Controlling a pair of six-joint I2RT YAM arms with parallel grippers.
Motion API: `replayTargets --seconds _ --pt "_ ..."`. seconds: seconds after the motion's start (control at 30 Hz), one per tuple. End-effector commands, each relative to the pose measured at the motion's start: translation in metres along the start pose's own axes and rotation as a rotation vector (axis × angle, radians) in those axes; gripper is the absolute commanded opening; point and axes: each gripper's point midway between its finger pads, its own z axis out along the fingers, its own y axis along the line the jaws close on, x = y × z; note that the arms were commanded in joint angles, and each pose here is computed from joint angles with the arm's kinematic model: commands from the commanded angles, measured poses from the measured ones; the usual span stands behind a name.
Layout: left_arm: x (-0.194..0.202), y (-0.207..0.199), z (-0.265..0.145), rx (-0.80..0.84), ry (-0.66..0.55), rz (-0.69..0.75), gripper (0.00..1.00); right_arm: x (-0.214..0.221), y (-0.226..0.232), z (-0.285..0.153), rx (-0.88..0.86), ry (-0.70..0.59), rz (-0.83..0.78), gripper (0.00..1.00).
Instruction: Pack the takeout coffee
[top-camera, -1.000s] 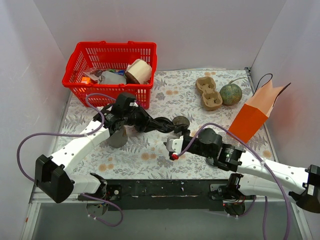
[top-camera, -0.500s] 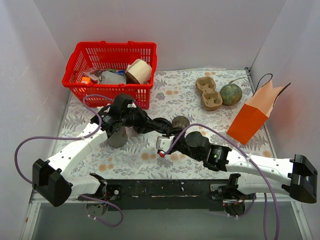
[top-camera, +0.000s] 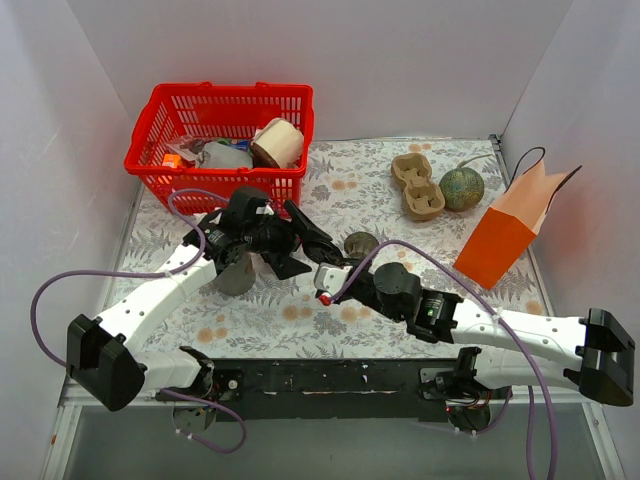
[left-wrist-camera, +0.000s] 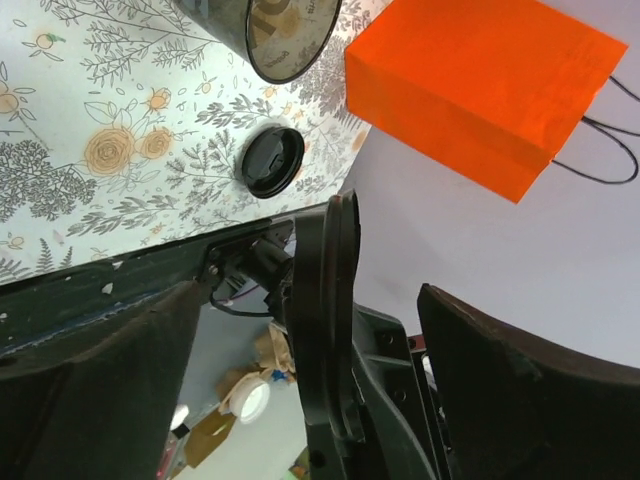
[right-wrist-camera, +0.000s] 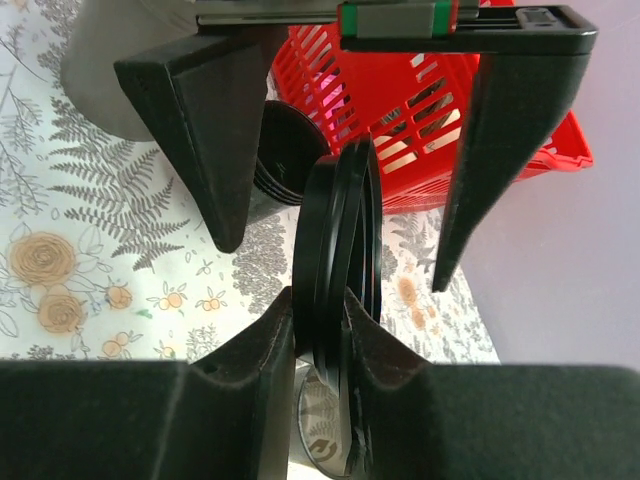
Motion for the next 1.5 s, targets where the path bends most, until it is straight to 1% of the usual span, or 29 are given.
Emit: replayTargets --seconds 0.0,0.03,0.1,0.13,0.17,0.2,0.23,0.27,0.3,0.33,0.37,0.4,0.43,0.47,0.5,0.53,0.57,0.6,0.67,0.73,0.87,0.9,0.97,1.03,1.1,1.27,1.33,1.47 --pt "-0.002 -0.019 -0.006 0.053 -0.003 -0.072 0.97 -0.03 -0.016 -0.005 0.048 -0.092 0.141 0.16" --pt "-0.004 -0.022 -0.007 0.062 -0.007 -0.061 0.98 -0.029 -0.016 -0.005 0.05 -0.089 0.19 0.16" --pt "-0.005 -0.031 -0.012 0.098 -0.019 -0.022 0.98 -0.024 -0.01 -0.007 0.02 -0.045 0.229 0.16" --pt "-0.005 -0.038 -0.015 0.119 -0.026 0.013 0.98 -0.021 -0.005 -0.007 0.01 -0.025 0.288 0.16" --pt "-0.006 -0.047 -0.02 0.151 -0.039 0.05 0.98 -0.012 0.002 -0.01 -0.015 0.019 0.31 0.16" --pt "-0.007 -0.05 -0.023 0.154 -0.054 0.062 0.98 -0.01 0.003 -0.011 -0.015 0.032 0.343 0.16" --pt "-0.012 -0.062 -0.031 0.177 -0.091 0.098 0.98 -0.006 0.006 -0.013 -0.017 0.044 0.392 0.15" --pt "-0.015 -0.069 -0.036 0.194 -0.11 0.123 0.98 -0.006 0.009 -0.015 -0.018 0.054 0.485 0.14" --pt "-0.018 -0.073 -0.038 0.193 -0.127 0.14 0.98 -0.004 0.015 -0.02 -0.048 0.065 0.53 0.14" --pt "-0.026 -0.08 -0.042 0.197 -0.174 0.159 0.98 -0.002 0.017 -0.023 -0.053 0.072 0.571 0.14" --pt "-0.03 -0.094 -0.051 0.216 -0.211 0.216 0.98 -0.002 0.017 -0.026 -0.037 0.076 0.665 0.16" --pt "-0.034 -0.091 -0.051 0.178 -0.226 0.214 0.98 0.002 0.01 -0.031 -0.016 0.084 0.714 0.17" --pt "-0.041 -0.093 -0.053 0.169 -0.268 0.226 0.98 0.006 0.005 -0.033 0.005 0.095 0.761 0.18" --pt "-0.043 -0.098 -0.058 0.18 -0.29 0.274 0.98 0.007 0.003 -0.034 0.004 0.098 0.826 0.19" --pt "-0.045 -0.1 -0.06 0.182 -0.309 0.286 0.98 0.023 -0.004 -0.039 0.027 0.145 0.902 0.18" --pt "-0.046 -0.101 -0.062 0.191 -0.321 0.309 0.98 0.025 -0.008 -0.04 0.019 0.145 0.951 0.18" --pt "-0.047 -0.104 -0.062 0.204 -0.326 0.328 0.98 0.025 -0.003 -0.041 -0.037 0.136 0.998 0.17" --pt "-0.048 -0.099 -0.058 0.196 -0.325 0.336 0.98 0.034 -0.015 -0.043 -0.018 0.138 1.059 0.17" --pt "-0.043 -0.1 -0.055 0.22 -0.296 0.385 0.98 0.032 -0.019 -0.044 -0.066 0.12 1.111 0.17" --pt "-0.04 -0.091 -0.043 0.209 -0.261 0.445 0.98 0.043 -0.031 -0.043 -0.039 0.134 1.171 0.17" --pt "-0.033 -0.074 -0.008 0.189 -0.171 0.489 0.98 0.05 -0.043 -0.039 -0.059 0.136 1.281 0.18" --pt "-0.035 -0.069 -0.001 0.167 -0.179 0.49 0.98 0.063 -0.049 -0.037 -0.038 0.161 1.317 0.19" --pt "-0.026 -0.065 0.012 0.139 -0.182 0.549 0.98 0.069 -0.05 -0.034 -0.068 0.167 1.372 0.19" --pt "-0.024 -0.058 0.028 0.094 -0.203 0.595 0.98 0.08 -0.057 -0.034 -0.046 0.168 1.415 0.2" --pt "-0.023 -0.052 0.04 0.084 -0.199 0.624 0.98 0.086 -0.069 -0.031 -0.015 0.143 1.434 0.21" --pt "-0.018 -0.036 0.066 0.09 -0.137 0.637 0.98 0.1 -0.073 -0.024 -0.009 0.168 1.467 0.22" --pt "-0.021 -0.032 0.075 0.073 -0.131 0.63 0.98 0.103 -0.073 -0.022 -0.007 0.177 1.472 0.25" --pt "-0.032 -0.022 0.088 0.03 -0.161 0.607 0.98 0.113 -0.071 -0.017 -0.014 0.202 1.501 0.29"
